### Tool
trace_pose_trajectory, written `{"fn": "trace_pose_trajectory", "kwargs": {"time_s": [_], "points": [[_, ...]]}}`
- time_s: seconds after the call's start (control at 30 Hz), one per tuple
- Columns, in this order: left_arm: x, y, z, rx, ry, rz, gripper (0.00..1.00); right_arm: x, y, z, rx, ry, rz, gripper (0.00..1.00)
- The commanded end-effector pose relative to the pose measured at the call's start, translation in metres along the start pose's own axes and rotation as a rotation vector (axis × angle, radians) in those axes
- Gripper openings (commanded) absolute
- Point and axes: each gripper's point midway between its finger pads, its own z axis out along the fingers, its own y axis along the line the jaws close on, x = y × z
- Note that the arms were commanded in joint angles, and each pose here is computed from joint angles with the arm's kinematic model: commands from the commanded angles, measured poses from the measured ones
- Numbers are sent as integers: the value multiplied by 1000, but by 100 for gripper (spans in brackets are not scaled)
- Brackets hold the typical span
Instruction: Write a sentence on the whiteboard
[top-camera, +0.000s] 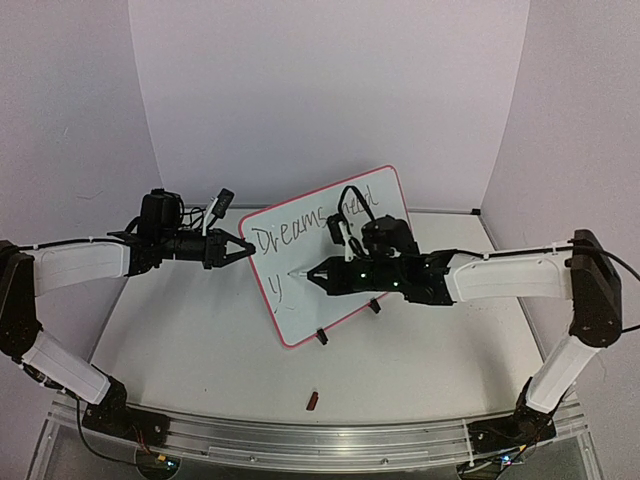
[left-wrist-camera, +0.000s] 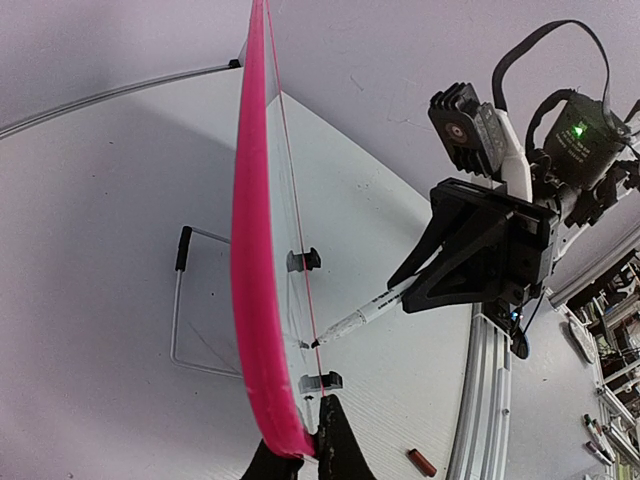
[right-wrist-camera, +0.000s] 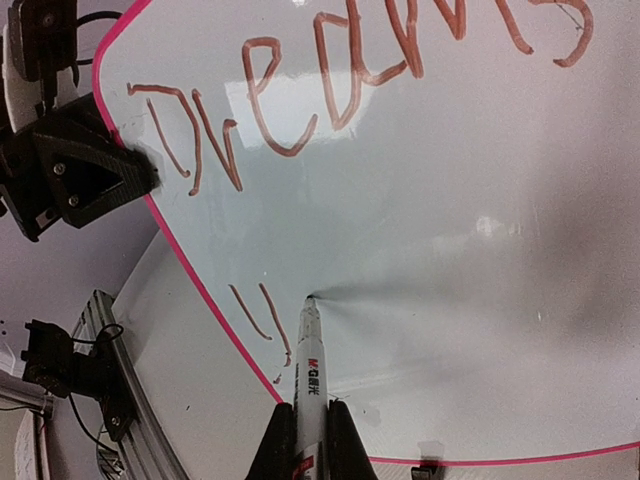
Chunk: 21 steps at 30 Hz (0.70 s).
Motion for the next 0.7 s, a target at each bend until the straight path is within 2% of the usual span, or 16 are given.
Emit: {"fn": "trace_pose_trajectory", "kwargs": {"time_s": [0.0, 0.43, 0.67], "points": [[15, 4, 6, -30, 53, 76, 0, -19, 12, 5, -44, -43, -22, 0], [15, 4, 6, -30, 53, 75, 0, 18, -5, 3, -22, 37, 32, 0], [15, 3, 6, -28, 53, 77, 0, 6, -7, -3, 7, -7, 25, 0]]}}
